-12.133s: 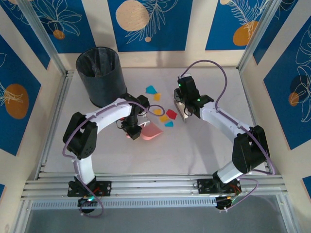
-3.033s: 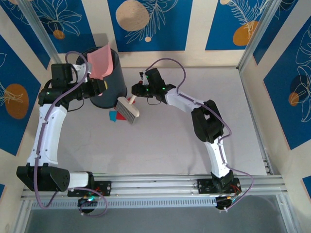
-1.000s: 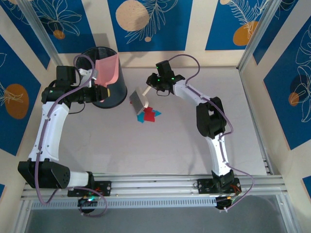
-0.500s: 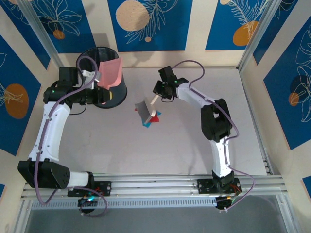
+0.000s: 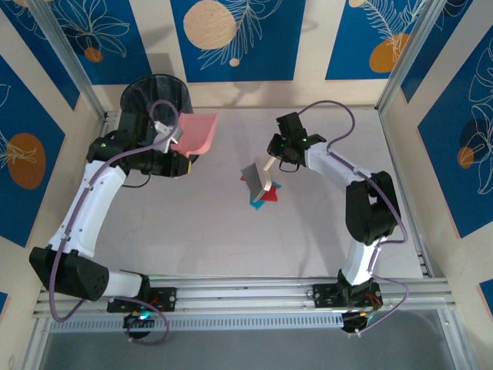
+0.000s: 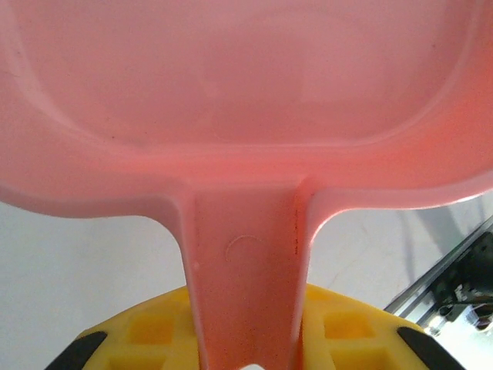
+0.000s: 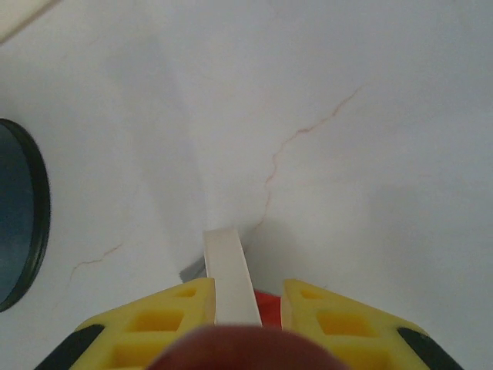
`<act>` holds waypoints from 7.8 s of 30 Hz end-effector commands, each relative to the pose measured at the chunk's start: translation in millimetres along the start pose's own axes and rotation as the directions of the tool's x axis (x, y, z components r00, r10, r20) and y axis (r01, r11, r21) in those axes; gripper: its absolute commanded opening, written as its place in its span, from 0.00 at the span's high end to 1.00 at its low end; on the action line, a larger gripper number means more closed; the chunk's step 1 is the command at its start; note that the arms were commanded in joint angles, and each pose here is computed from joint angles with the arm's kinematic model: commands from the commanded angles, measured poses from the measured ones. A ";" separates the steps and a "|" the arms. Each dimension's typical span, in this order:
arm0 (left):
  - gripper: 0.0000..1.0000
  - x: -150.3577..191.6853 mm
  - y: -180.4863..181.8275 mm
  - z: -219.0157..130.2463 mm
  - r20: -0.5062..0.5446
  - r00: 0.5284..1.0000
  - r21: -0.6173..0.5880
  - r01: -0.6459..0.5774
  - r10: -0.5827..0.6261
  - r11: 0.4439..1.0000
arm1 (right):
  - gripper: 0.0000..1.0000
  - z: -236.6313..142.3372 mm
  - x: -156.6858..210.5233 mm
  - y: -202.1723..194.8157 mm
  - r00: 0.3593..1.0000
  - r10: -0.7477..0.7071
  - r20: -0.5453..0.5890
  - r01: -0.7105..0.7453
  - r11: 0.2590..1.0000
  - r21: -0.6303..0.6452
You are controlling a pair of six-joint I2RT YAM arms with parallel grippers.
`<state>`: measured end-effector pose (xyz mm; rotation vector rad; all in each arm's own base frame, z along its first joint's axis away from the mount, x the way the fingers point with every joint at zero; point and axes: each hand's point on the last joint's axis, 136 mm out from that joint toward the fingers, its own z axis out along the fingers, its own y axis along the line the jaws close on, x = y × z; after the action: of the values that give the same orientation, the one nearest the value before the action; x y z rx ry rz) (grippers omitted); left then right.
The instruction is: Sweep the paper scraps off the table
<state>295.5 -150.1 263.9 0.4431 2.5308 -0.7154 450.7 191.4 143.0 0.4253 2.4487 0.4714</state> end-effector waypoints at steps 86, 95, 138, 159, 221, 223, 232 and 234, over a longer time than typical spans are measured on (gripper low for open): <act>1.00 159.0 -24.6 190.6 -0.711 0.695 -0.136 -0.283 0.105 0.949 | 1.00 -84.4 78.3 57.8 0.682 -0.716 0.148 0.716 0.614 -0.333; 1.00 160.9 -9.7 185.3 -0.685 0.728 -0.173 -0.214 0.039 0.961 | 1.00 -104.2 51.1 66.1 0.676 -0.692 0.255 0.737 0.622 -0.264; 1.00 147.9 1.0 187.5 -0.647 0.762 -0.144 -0.119 -0.003 0.982 | 1.00 -52.9 82.3 106.0 0.533 -0.821 0.204 0.812 0.428 -0.398; 1.00 120.9 11.4 178.7 -0.530 0.844 -0.206 -0.218 0.079 0.954 | 1.00 -87.3 37.3 100.4 0.568 -0.751 0.337 0.823 0.526 -0.214; 1.00 -188.9 -9.9 -11.3 0.361 0.888 0.272 0.192 -0.285 0.943 | 1.00 -95.3 -16.9 -3.9 0.832 -0.486 0.268 0.520 0.851 -0.069; 1.00 -193.2 -6.4 -12.8 0.364 0.872 0.324 0.212 -0.328 0.922 | 1.00 -94.1 -15.9 -2.1 0.831 -0.489 0.265 0.523 0.850 -0.071; 1.00 -205.5 15.3 -24.4 0.358 0.776 0.504 0.308 -0.519 0.807 | 1.00 -91.8 -13.2 -3.7 0.835 -0.490 0.250 0.520 0.851 -0.067; 1.00 -206.2 18.6 -25.5 0.351 0.759 0.531 0.321 -0.549 0.784 | 1.00 -91.8 -13.1 -4.5 0.835 -0.491 0.249 0.520 0.852 -0.065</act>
<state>474.7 -159.2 337.6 -0.2521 2.1140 -1.2973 398.0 152.8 198.4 -0.2217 2.2177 0.2933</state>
